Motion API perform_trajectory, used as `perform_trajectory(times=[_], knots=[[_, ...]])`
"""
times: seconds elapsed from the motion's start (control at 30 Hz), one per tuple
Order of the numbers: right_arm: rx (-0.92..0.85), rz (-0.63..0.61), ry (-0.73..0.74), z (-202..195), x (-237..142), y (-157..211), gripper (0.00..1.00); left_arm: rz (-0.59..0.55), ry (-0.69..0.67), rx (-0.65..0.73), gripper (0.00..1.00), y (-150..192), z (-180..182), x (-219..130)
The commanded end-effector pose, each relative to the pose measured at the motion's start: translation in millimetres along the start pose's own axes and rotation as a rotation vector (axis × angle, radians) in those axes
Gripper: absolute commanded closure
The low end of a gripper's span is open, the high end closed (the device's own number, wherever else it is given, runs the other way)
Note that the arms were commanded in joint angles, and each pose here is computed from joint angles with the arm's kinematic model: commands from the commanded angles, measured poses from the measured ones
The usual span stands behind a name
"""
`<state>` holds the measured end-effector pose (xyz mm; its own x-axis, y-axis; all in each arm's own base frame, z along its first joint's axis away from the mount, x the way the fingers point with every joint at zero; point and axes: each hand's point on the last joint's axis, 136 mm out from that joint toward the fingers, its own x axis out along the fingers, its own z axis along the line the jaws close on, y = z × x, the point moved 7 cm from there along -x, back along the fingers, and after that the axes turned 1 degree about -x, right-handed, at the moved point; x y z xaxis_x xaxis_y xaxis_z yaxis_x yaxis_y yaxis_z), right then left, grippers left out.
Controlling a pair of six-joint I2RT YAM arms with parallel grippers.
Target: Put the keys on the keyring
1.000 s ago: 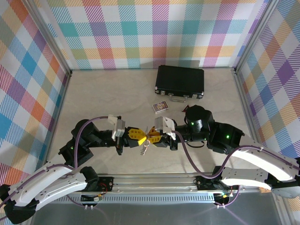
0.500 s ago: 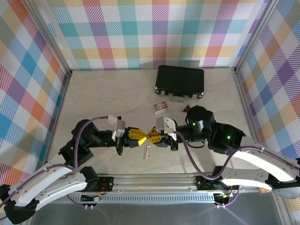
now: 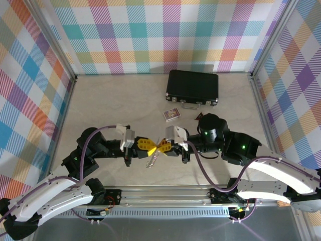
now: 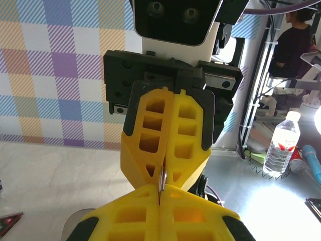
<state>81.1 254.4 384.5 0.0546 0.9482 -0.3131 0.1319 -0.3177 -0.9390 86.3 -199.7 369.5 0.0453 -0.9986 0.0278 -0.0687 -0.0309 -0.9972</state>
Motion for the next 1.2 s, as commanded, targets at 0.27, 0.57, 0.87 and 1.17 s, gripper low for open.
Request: perform_trajectory(times=[0.27, 0.57, 0.87, 1.17], knots=[[-0.008, 0.135, 0.046, -12, 8, 6, 1.00, 0.254, -0.148, 0.065, 0.82, 8, 10, -8], [0.022, 0.232, 0.002, -12, 17, 17, 1.00, 0.318, -0.147, 0.047, 0.89, 17, 14, -4], [0.027, 0.207, -0.003, -10, 16, 14, 1.00, 0.268, -0.109, 0.046, 1.00, 13, 9, -2], [0.026, 0.148, 0.038, -12, 11, 10, 0.83, 0.050, -0.035, 0.053, 1.00, -10, -3, -3]])
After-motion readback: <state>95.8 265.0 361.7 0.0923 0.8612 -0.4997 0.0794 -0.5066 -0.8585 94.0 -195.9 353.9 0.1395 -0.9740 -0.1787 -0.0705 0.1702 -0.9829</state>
